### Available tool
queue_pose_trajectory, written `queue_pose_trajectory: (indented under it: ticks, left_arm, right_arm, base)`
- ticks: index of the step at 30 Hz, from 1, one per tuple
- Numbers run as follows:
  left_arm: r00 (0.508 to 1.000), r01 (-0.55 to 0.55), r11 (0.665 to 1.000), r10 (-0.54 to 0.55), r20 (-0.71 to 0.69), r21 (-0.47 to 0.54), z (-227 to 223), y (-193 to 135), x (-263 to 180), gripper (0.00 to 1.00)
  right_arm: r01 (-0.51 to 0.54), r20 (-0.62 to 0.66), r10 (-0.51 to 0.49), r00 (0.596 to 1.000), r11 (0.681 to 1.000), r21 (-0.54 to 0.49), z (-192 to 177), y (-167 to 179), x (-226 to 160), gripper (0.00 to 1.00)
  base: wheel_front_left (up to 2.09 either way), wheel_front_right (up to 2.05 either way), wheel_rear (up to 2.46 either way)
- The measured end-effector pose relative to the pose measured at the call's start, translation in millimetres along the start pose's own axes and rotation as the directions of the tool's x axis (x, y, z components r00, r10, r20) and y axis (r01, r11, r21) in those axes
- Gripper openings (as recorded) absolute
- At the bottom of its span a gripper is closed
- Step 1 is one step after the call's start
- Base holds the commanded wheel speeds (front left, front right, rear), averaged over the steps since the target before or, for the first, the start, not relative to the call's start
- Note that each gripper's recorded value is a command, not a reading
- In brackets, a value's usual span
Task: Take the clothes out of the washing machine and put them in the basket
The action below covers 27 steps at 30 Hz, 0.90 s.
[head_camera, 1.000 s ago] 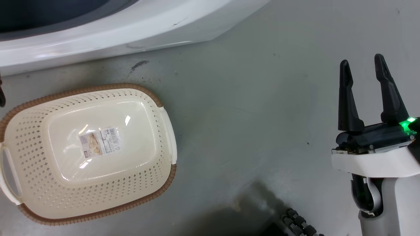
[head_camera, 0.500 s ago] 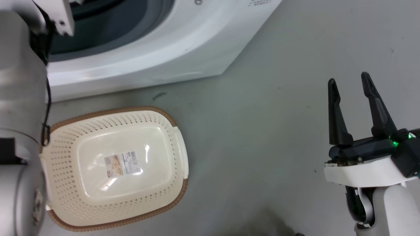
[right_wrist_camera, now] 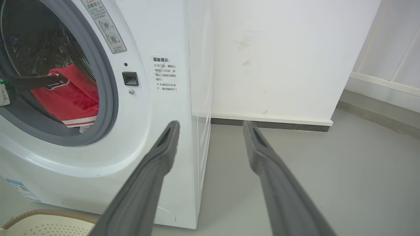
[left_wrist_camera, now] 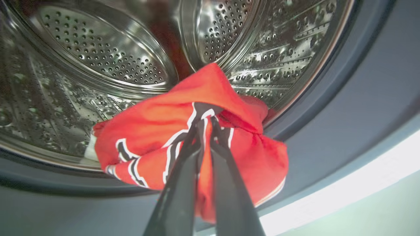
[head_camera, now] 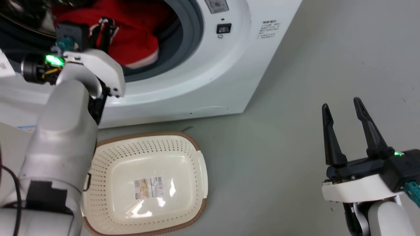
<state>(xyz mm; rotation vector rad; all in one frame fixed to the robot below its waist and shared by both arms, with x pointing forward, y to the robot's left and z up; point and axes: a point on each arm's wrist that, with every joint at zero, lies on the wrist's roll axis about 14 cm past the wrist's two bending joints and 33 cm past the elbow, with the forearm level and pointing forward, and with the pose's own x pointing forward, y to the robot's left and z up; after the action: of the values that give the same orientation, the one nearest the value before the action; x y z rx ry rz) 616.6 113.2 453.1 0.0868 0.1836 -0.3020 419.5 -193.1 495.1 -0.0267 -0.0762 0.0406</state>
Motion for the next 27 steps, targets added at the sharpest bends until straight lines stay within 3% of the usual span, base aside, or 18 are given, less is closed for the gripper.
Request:
queue_pose_trajectory:
  ticks: [10, 16, 27]
  left_arm:
    - [0.984, 0.017, 1.0, -0.019, 0.179, 0.013, 46.8, -6.5, -64.4, 0.0]
    - [0.942, 0.015, 0.998, -0.035, 0.333, 0.061, 95.1, -13.0, -113.0, 0.0]
    - [0.881, -0.002, 0.994, -0.05, 0.47, 0.109, 148.4, -25.3, -171.7, 0.0]
  right_arm:
    - [-0.046, 0.039, 0.046, 0.998, 0.999, -0.003, 19.9, 17.7, -19.2, 1.0]
    - [-0.083, 0.067, 0.083, 0.994, 0.997, 0.003, 32.0, 31.5, -33.4, 1.0]
    - [-0.109, 0.084, 0.108, 0.991, 0.994, 0.002, 39.9, 40.5, -47.1, 1.0]
  base:
    - [0.0, 0.0, 0.0]
    - [0.0, 0.0, 0.0]
    - [0.0, 0.0, 0.0]
